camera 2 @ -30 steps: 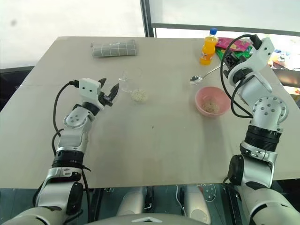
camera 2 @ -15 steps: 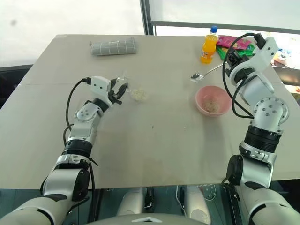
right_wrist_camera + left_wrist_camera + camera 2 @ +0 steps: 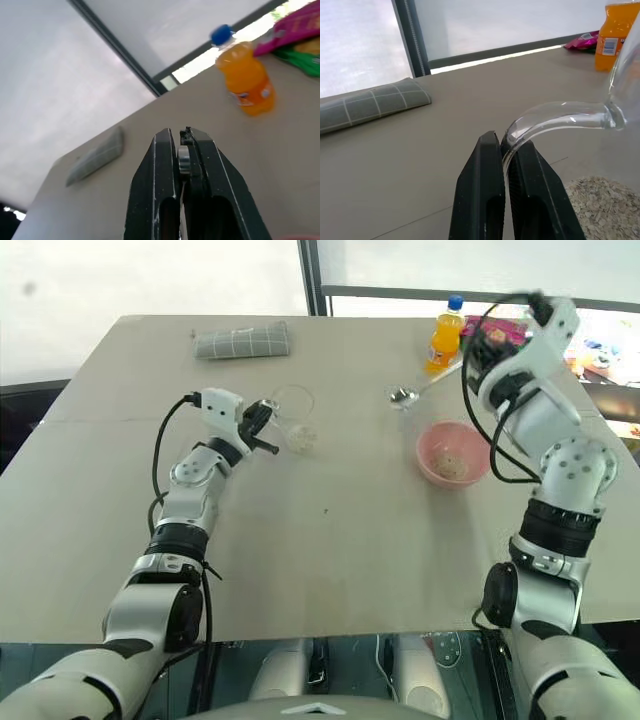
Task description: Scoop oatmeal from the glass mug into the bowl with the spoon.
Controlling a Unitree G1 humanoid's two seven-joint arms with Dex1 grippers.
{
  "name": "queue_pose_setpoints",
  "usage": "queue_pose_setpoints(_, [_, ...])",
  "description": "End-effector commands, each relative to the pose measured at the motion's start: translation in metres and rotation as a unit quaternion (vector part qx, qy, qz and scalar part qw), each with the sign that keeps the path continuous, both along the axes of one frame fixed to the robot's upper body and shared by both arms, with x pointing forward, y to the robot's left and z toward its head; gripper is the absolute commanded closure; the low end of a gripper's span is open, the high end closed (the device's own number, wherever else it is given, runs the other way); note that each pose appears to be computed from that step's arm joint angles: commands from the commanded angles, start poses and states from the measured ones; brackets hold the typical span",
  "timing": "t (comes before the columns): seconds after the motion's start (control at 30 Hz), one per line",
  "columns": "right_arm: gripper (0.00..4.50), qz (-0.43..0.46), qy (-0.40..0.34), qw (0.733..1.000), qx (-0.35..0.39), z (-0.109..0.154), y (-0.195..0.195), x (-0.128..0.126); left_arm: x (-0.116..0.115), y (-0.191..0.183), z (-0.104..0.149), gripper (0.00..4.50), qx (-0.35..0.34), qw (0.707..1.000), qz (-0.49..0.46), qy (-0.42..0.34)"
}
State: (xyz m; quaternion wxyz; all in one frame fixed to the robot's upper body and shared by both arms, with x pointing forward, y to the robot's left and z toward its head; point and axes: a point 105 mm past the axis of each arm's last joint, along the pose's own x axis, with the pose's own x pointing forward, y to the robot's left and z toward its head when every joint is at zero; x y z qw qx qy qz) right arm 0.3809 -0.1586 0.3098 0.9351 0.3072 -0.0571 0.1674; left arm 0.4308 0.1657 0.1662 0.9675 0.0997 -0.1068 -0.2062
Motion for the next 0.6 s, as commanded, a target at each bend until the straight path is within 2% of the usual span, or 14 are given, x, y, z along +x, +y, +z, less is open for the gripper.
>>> queue_pose_setpoints(0.03, [4.5,0.085,-0.092,0.991,-0.041,0.048,0.033,-0.028,0.004,-0.025,0.018,4.45,0.018,0.999,-0.039,-0.016])
queue_pose_setpoints(0.23, [4.5,0.175,-0.112,0.967,-0.146,0.043,0.077,-0.048,0.011,-0.057,0.031,4.45,0.03,0.996,-0.078,-0.023])
queue_pose_setpoints(0.33, [4.5,0.168,-0.096,0.961,-0.196,0.025,0.084,-0.042,0.013,-0.07,0.033,4.45,0.027,0.995,-0.094,-0.024])
queue_pose_setpoints(0.43, [4.5,0.163,-0.088,0.959,-0.215,0.012,0.087,-0.037,0.013,-0.078,0.032,4.45,0.024,0.993,-0.11,-0.02])
queue_pose_setpoints(0.6, [4.5,0.121,-0.092,0.944,-0.292,-0.005,0.082,-0.023,0.009,-0.093,0.028,4.45,0.031,0.989,-0.142,-0.018])
